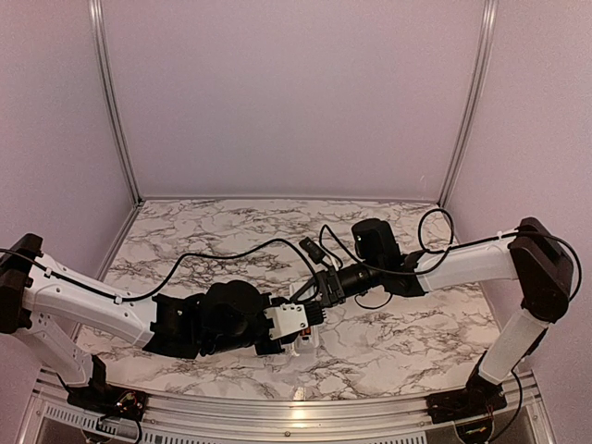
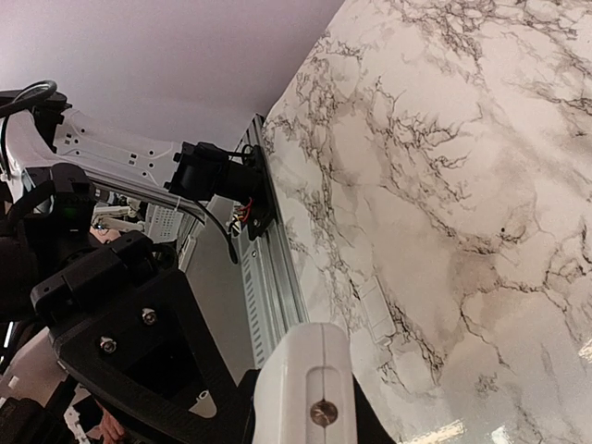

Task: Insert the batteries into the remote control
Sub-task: Load the battery into the battery compartment.

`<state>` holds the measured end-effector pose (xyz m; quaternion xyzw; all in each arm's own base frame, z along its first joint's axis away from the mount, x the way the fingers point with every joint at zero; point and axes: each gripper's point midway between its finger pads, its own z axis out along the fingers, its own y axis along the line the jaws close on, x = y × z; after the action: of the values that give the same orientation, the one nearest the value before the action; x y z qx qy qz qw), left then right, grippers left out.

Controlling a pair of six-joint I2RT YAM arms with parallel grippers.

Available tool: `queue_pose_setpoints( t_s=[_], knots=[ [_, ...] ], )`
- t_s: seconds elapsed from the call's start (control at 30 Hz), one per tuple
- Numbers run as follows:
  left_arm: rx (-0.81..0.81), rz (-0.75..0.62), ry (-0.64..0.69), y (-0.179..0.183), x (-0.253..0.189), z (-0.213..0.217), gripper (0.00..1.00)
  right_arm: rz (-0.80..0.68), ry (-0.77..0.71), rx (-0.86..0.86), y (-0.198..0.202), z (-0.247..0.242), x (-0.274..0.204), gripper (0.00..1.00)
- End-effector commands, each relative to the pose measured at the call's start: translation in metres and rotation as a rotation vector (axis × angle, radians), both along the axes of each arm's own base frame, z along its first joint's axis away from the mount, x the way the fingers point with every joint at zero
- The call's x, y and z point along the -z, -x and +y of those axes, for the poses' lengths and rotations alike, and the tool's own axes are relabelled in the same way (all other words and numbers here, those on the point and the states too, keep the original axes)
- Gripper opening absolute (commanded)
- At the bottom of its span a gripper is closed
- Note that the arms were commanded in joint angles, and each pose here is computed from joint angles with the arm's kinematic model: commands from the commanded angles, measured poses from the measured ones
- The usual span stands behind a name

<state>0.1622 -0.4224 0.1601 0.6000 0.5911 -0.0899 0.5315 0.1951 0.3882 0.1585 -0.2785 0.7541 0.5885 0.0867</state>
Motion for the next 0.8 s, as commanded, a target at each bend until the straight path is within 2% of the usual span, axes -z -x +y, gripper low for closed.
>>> queue_pose_setpoints(
  t_s=[0.0, 0.4, 0.77],
  knots=[
    [0.011, -0.021, 0.009, 0.0, -0.013, -0.001, 0.34, -0.007, -0.028, -0.037, 0.004, 0.008, -0.01, 0.0],
    [0.047, -0.033, -0.023, 0.003, -0.012, -0.007, 0.29, 0.002, -0.026, -0.055, 0.008, 0.011, -0.008, 0.0],
    [0.059, -0.026, -0.069, 0.004, 0.0, -0.007, 0.19, 0.0, -0.029, -0.061, 0.01, 0.012, -0.01, 0.0]
  ],
)
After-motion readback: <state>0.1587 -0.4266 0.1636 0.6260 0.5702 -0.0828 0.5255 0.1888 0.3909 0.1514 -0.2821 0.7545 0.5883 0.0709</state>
